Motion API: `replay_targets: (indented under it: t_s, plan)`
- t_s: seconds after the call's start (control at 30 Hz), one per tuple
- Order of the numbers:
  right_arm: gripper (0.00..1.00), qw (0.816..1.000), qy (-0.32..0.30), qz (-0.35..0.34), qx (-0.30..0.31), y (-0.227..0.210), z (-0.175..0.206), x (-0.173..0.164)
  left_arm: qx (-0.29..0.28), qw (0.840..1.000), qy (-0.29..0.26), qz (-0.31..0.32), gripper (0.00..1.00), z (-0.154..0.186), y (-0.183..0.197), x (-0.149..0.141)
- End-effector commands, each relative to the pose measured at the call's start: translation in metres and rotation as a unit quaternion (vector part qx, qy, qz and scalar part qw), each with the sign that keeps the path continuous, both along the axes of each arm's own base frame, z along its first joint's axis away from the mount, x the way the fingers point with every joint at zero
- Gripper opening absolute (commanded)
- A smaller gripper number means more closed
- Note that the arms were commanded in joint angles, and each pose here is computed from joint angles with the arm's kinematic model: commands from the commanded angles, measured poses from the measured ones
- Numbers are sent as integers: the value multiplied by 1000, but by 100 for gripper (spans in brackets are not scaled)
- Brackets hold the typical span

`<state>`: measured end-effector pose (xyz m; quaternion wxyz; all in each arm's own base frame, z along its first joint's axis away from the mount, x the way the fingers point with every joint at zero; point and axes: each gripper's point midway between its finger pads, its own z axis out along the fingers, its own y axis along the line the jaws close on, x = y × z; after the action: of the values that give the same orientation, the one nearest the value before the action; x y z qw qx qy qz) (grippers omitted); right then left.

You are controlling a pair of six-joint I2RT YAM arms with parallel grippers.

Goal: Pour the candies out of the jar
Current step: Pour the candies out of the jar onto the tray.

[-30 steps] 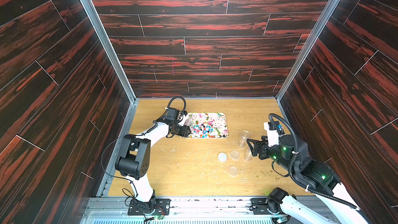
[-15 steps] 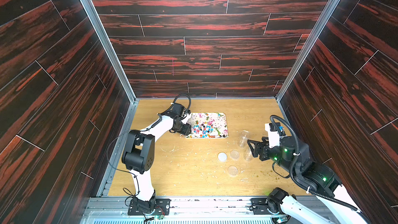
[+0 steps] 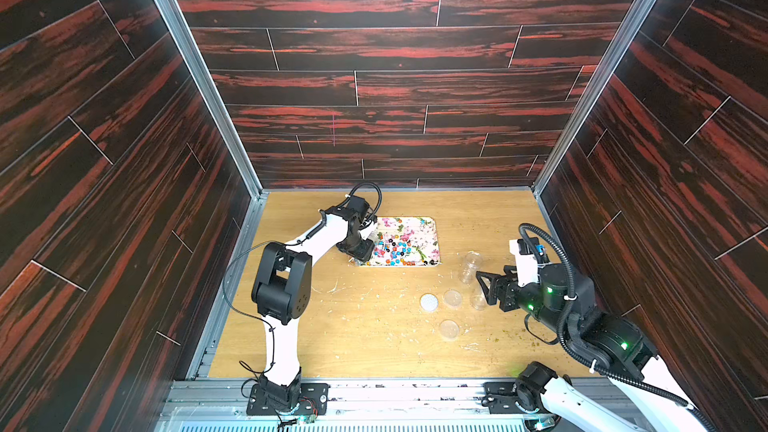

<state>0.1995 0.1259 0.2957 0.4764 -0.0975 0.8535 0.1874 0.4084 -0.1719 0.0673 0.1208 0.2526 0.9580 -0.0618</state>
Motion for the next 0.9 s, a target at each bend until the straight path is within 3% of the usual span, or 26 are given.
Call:
replay_targets:
  t_s: [0.0, 0.23, 0.87]
  plan:
    - [82, 1000, 11, -6, 0, -3, -6, -2, 28, 999, 2, -16, 55, 7, 4, -1]
    - [82, 1000, 12, -4, -2, -2, -6, -2, 98, 993, 16, -61, 56, 3, 10, -7]
    - [83, 1000, 16, -7, -14, -1, -4, 2, 174, 980, -15, -90, 56, 19, 13, 21]
